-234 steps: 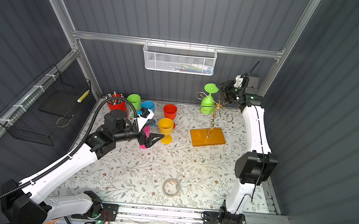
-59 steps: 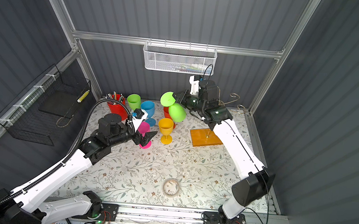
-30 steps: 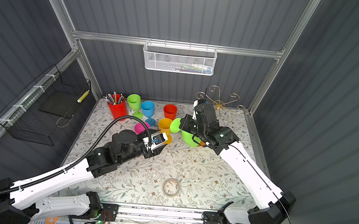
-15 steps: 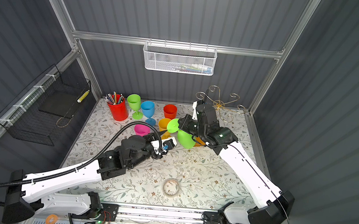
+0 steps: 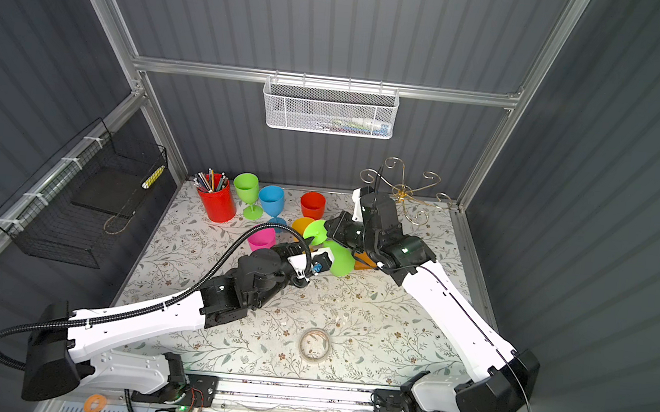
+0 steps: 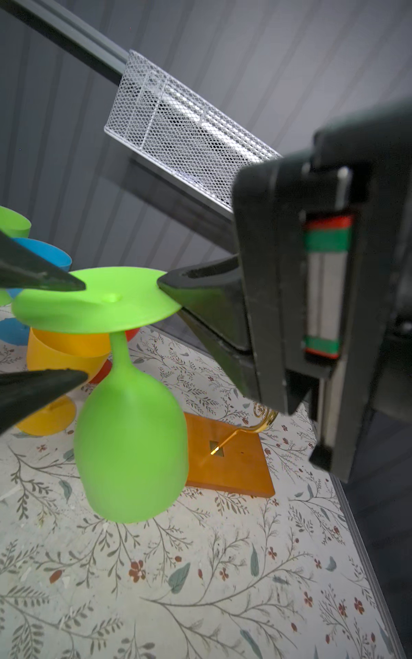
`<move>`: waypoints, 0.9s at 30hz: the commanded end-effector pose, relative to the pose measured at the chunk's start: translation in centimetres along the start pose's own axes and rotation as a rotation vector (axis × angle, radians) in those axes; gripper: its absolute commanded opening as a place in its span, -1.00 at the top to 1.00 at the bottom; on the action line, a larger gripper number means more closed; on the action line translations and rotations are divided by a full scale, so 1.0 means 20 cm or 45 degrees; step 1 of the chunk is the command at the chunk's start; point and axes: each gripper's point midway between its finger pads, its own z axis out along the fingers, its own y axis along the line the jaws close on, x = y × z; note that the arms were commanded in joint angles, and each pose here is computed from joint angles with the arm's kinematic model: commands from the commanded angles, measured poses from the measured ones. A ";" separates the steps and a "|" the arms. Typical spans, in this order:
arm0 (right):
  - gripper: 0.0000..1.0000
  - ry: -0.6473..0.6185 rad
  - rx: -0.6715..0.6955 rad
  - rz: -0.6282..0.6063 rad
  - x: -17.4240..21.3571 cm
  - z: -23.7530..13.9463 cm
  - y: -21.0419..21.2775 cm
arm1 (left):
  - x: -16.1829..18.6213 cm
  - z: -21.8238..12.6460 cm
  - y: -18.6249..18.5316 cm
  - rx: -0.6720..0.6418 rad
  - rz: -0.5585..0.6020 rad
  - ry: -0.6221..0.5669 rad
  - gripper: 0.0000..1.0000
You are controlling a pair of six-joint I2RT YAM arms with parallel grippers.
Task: Take the wine glass off the wine glass rack
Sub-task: 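Close the left gripper on the green glass foot beside the right gripper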
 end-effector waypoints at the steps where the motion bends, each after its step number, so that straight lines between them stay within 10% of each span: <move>1: 1.00 -0.010 -0.064 0.013 -0.02 -0.02 0.05 | -0.06 -0.01 0.05 -0.066 -0.029 -0.053 0.41; 27: 0.99 -0.046 -0.156 0.031 -0.03 -0.08 0.12 | -0.04 -0.02 0.13 -0.152 -0.145 -0.016 1.00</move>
